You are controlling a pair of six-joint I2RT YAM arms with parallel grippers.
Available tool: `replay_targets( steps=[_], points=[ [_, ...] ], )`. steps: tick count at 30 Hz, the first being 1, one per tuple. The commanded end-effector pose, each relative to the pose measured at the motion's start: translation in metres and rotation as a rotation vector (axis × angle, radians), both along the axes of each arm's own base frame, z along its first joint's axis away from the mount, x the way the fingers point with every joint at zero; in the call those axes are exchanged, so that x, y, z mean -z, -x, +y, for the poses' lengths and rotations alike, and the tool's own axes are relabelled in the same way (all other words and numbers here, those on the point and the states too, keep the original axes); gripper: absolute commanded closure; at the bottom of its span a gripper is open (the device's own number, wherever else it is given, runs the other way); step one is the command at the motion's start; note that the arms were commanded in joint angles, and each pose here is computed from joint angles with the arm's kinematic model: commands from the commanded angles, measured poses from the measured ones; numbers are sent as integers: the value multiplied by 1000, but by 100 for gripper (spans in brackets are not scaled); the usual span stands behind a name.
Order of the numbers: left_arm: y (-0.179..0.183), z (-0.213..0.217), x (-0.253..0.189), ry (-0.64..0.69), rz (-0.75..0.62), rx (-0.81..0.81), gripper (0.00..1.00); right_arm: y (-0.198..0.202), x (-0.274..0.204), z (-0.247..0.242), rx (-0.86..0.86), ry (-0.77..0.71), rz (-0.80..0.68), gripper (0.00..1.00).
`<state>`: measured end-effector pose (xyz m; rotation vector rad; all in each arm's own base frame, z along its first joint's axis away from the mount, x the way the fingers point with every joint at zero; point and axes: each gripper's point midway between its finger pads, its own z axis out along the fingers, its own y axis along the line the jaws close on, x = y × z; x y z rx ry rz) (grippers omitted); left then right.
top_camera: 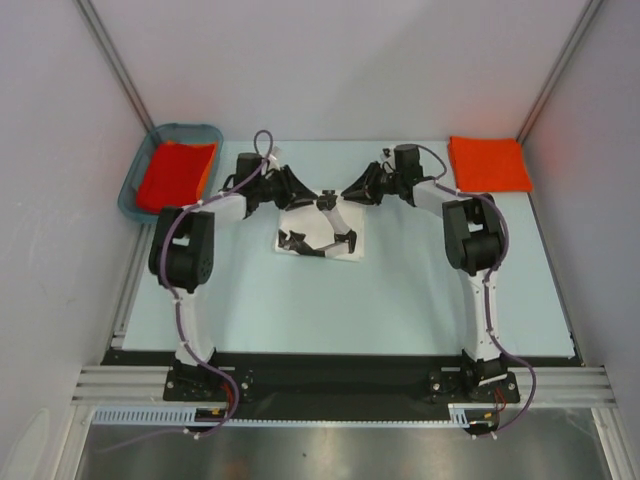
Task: Fold and stack the t-shirts
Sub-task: Fold the tshirt
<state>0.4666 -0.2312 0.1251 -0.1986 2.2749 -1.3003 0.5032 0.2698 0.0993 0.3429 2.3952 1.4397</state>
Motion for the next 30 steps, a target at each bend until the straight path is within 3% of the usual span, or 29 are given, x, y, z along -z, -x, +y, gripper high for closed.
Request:
replay_targets(
  steps=[1, 6, 9, 11, 12, 13, 14, 16, 17, 18, 20, 21, 22, 25, 28, 30],
  points=[
    [-23, -7, 20, 65, -35, 26, 64, -24, -3, 20, -3, -160, -63, 76],
    [-65, 25, 74, -30, 5, -24, 64, -51, 40, -5, 79, -149, -18, 78],
    [-80, 40, 76, -100, 8, -7, 63, -60, 49, -24, 66, -103, -6, 78],
    [-78, 42, 41, -111, -36, 5, 62, -56, 46, -38, 70, -47, 35, 76],
    [-70, 43, 29, -123, -59, 22, 59, -62, 25, -44, 55, -17, -33, 75],
    [-65, 45, 18, -138, -70, 23, 58, -54, 24, -52, 54, 10, 23, 73],
    [-53, 49, -15, -154, -103, 21, 57, -51, 11, -53, 35, 29, 3, 73],
    [-30, 51, -22, -149, -96, 31, 54, -37, -20, -52, -4, 94, -44, 70],
    [-18, 49, -49, -127, -145, 32, 53, -30, -29, -46, -20, 99, -53, 70],
    [2, 46, -31, -91, -68, 28, 53, -22, -36, -37, -43, 89, -52, 69],
    [18, 32, -35, -15, -88, 58, 55, 6, -47, -3, -109, 62, -59, 68],
    [35, 29, -17, 13, -22, 52, 55, 17, -46, 8, -129, 47, -46, 67],
    [37, 24, -17, 35, -55, 61, 56, 28, -36, 21, -134, 23, -20, 66],
    [56, 18, 20, 58, 32, 67, 57, 50, -37, 61, -161, -94, -10, 67],
    [58, 20, 58, 32, 72, 79, 60, 75, -9, 81, -213, -162, 16, 67],
    [53, 31, 83, -57, 67, 82, 62, 91, 16, 74, -217, -165, 79, 69]
  ],
)
